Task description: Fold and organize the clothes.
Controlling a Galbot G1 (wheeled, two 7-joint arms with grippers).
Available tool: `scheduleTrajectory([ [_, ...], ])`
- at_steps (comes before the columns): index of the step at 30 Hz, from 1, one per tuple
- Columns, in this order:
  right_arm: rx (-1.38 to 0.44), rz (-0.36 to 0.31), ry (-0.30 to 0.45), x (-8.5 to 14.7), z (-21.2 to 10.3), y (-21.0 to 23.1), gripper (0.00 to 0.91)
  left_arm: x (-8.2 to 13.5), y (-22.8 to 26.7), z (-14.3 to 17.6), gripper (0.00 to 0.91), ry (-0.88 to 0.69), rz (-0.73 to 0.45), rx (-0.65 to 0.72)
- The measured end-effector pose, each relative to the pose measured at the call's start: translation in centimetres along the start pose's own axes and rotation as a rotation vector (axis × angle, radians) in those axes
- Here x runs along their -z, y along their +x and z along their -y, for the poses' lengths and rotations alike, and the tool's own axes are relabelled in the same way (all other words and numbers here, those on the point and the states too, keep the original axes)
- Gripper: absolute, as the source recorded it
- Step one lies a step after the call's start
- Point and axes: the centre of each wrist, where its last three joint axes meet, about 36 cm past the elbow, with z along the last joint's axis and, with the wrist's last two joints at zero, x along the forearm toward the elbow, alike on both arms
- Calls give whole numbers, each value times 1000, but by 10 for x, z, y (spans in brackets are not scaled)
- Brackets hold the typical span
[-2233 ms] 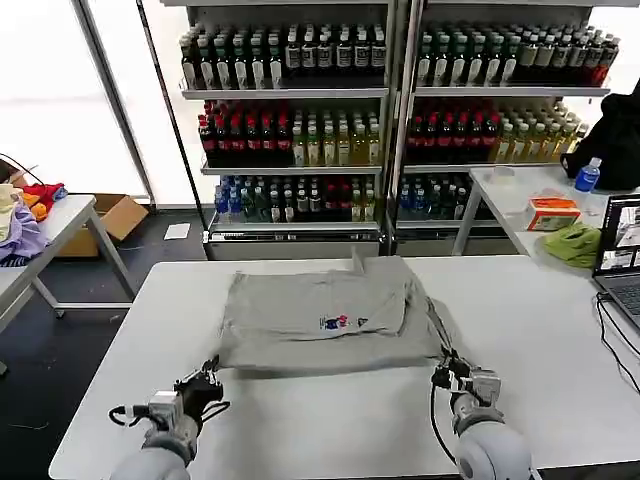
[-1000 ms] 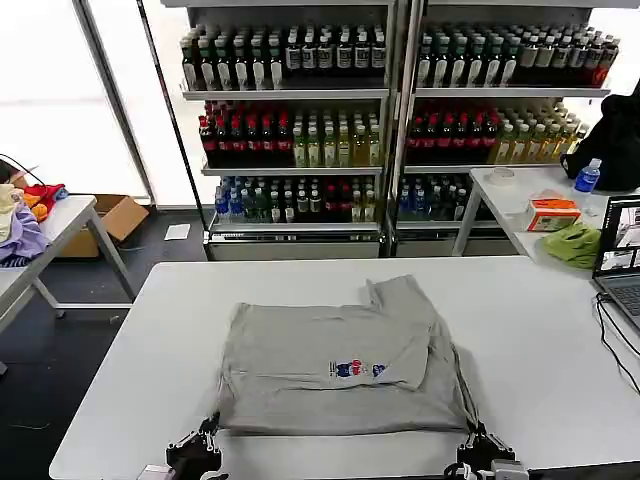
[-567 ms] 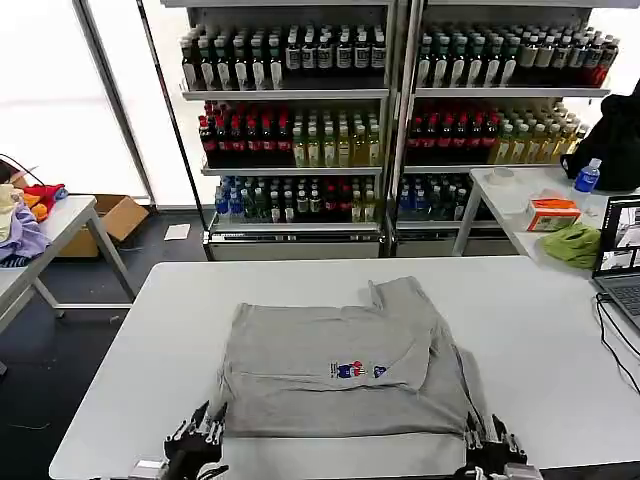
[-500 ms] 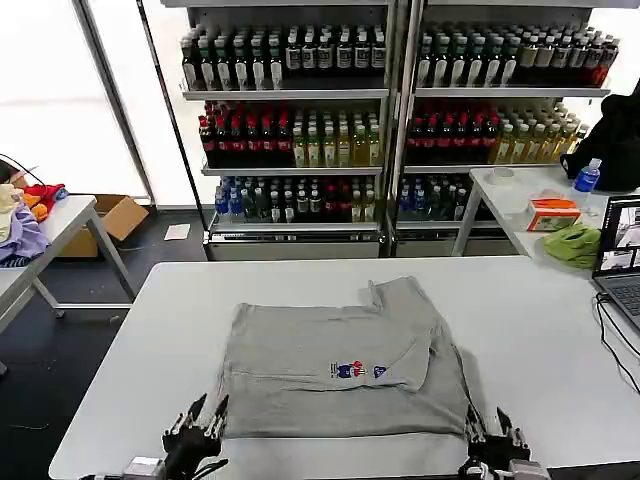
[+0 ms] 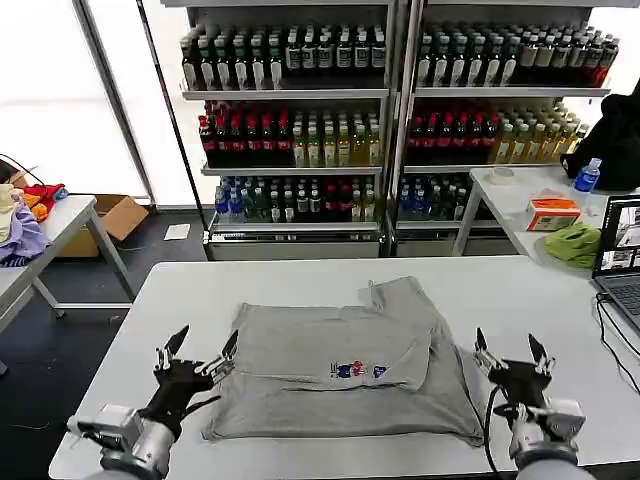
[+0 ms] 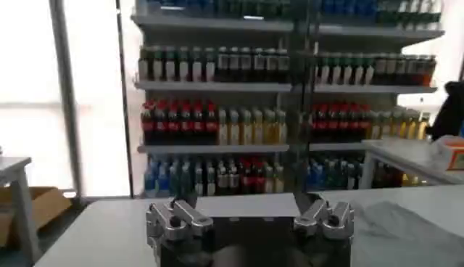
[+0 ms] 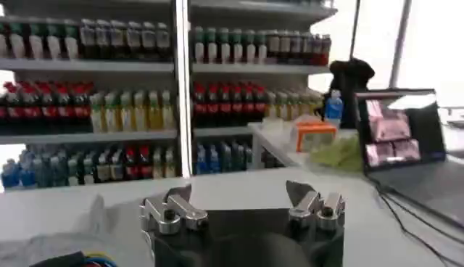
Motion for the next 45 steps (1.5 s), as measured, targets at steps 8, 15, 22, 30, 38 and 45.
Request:
scheduleTrajectory([
  [8,107,-31,104,9,5,-93,907,-4,-68,-35,907,-51,-16,-108],
  [15,138,-71,132,11,-5,-158,907,-11,-132,-59,907,-50,-79,-121],
  [22,158,-135,119,8,-20,-194,907,-10,-174,-73,907,-71,-159,-116],
  [30,166,-215,98,2,-39,-219,907,-27,-204,-80,907,-66,-252,-118],
  [38,178,-267,80,-8,-57,-234,907,-42,-219,-85,907,-53,-322,-111],
  [45,180,-295,65,-13,-68,-243,907,-49,-230,-87,907,-30,-337,-104],
])
